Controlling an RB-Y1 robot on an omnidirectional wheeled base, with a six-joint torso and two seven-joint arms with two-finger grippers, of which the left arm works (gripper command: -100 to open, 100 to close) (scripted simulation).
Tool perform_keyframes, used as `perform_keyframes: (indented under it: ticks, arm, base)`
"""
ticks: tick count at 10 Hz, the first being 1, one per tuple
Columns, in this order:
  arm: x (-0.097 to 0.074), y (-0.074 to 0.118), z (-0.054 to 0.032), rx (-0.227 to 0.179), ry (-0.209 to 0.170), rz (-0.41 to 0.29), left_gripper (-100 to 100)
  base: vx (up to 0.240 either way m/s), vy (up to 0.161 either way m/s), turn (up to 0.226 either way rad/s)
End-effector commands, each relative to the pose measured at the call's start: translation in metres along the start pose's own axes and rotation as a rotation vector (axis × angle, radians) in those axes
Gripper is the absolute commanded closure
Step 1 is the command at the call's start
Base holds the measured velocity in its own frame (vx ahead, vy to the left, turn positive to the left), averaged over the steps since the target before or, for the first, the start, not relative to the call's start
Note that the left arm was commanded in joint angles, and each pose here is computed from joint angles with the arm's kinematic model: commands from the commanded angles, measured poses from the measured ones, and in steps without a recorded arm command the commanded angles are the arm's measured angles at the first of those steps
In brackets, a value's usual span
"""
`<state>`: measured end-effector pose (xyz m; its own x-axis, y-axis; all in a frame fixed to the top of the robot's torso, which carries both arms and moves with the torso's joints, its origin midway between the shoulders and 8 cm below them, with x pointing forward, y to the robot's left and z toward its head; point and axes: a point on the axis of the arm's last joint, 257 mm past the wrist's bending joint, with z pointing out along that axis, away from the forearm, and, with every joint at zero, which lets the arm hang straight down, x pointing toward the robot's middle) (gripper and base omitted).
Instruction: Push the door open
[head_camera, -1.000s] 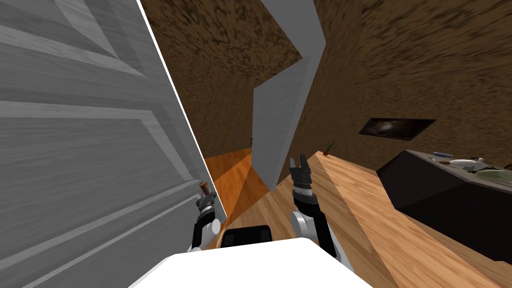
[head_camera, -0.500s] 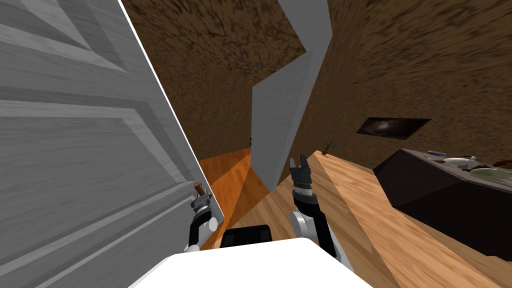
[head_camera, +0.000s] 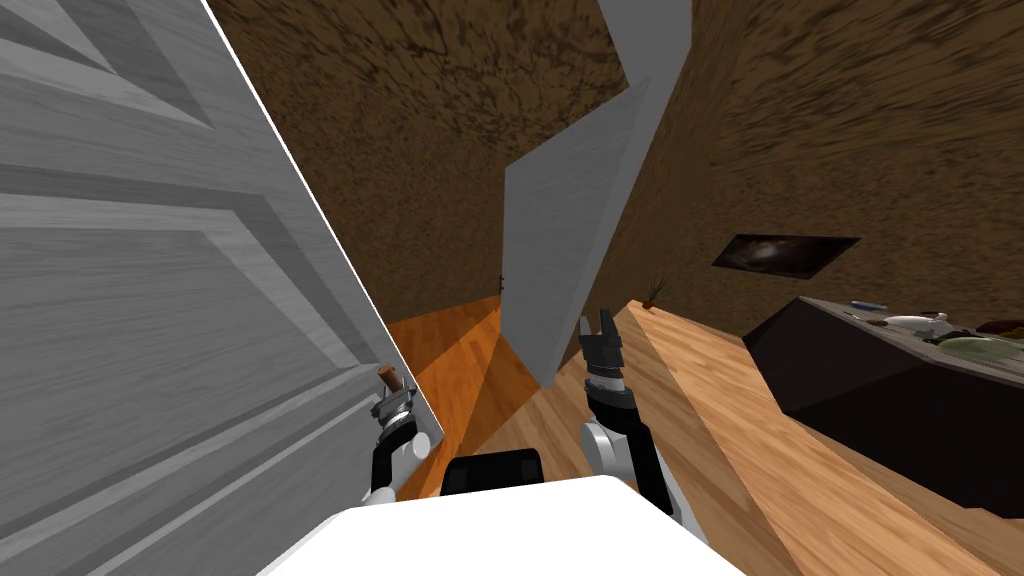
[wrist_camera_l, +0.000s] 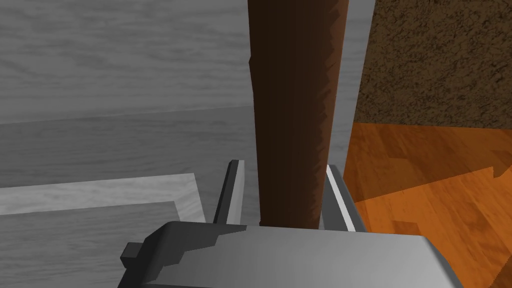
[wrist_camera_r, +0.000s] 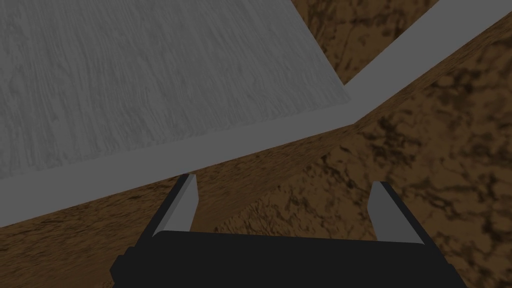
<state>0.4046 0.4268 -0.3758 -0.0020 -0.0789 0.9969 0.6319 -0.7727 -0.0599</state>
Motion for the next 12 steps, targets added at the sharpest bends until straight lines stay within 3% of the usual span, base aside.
perform_keyframes:
  ticks: [1,3,5,8,10,12]
  arm:
    - [0.003,-0.021,0.0063,0.04,0.014,0.011,100]
    - [0.004,-0.036,0.0111,0.079,0.016,0.012,100]
    - [0.004,-0.036,0.0111,0.079,0.016,0.012,100]
    - [0.004,-0.058,0.016,0.138,0.015,0.011,100]
    - [0.004,-0.058,0.016,0.138,0.015,0.011,100]
    - [0.004,-0.072,0.0179,0.176,0.012,0.008,100]
  base:
    - [0.034,0.018,-0.014]
    - [0.07,0.024,-0.044]
    - [0.047,0.019,-0.003]
    - [0.068,0.029,-0.039]
    - [0.052,0.017,0.011]
    - [0.05,0.017,-0.039]
